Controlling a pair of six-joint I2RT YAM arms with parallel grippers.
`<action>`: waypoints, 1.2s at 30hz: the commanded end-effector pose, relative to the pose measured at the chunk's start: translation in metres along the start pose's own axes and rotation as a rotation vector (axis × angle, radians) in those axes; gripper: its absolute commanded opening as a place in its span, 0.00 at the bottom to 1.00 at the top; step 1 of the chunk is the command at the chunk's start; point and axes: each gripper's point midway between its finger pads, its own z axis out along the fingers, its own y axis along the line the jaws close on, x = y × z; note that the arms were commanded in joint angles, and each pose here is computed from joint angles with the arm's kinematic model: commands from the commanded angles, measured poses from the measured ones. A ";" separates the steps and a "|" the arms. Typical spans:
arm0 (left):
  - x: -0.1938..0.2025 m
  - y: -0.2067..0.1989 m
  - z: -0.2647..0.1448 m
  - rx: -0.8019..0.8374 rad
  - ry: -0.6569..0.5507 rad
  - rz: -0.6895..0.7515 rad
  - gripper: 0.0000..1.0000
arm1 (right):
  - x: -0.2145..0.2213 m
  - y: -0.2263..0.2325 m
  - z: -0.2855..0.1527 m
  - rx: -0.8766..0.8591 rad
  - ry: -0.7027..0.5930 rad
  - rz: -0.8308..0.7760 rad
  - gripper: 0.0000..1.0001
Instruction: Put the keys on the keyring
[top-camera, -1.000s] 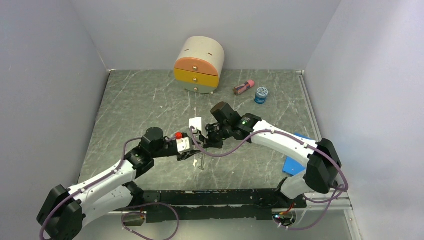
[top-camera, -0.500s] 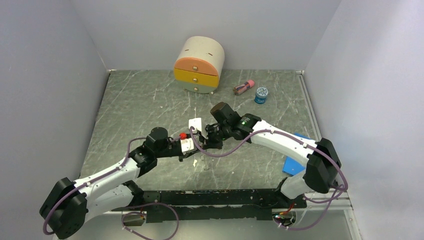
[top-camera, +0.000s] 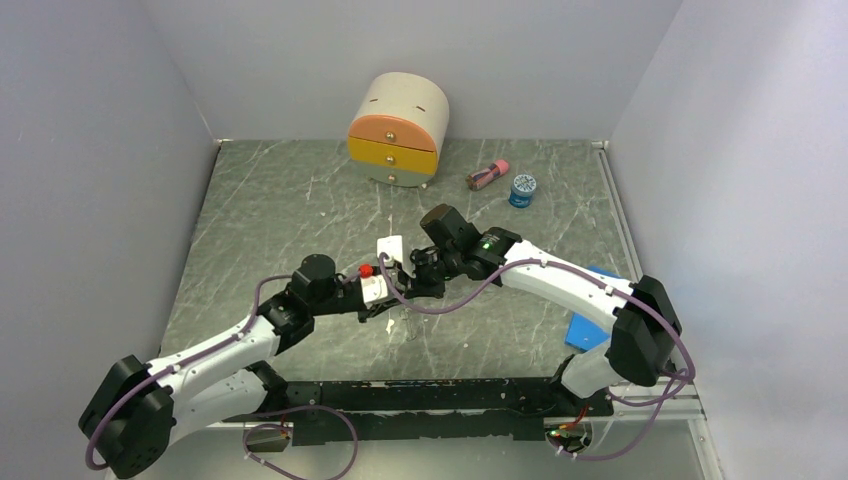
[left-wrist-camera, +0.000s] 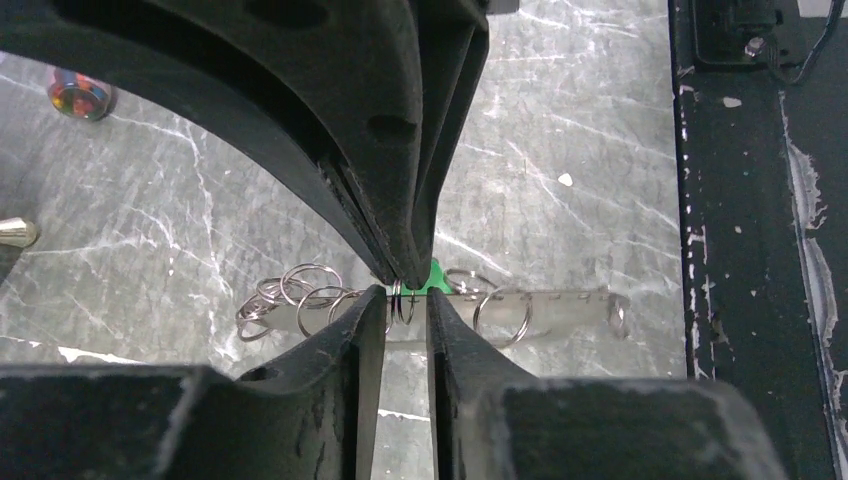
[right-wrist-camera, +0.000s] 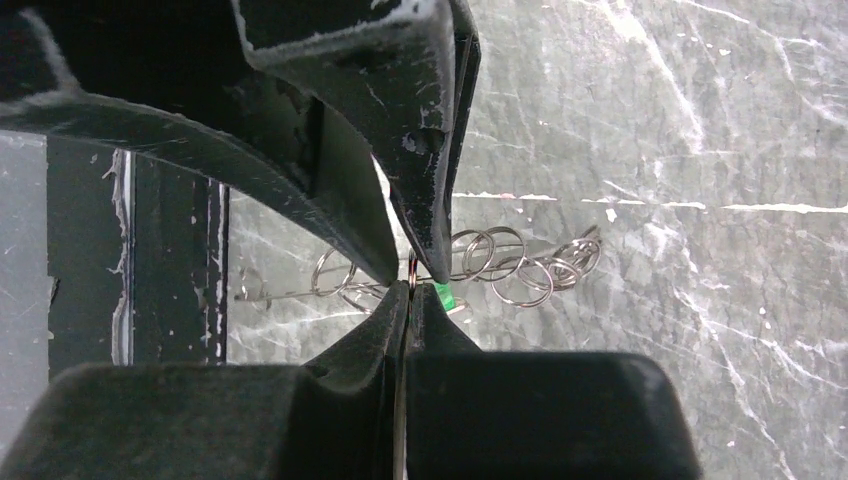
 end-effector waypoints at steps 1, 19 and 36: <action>-0.028 0.006 0.000 -0.015 -0.084 0.040 0.29 | -0.022 -0.008 -0.002 0.026 -0.063 -0.038 0.00; -0.021 0.006 0.001 -0.013 -0.042 0.032 0.02 | -0.024 -0.007 -0.003 0.028 -0.074 -0.042 0.00; -0.058 0.019 -0.015 -0.117 -0.340 -0.092 0.03 | -0.043 -0.019 -0.061 0.127 -0.465 -0.045 0.55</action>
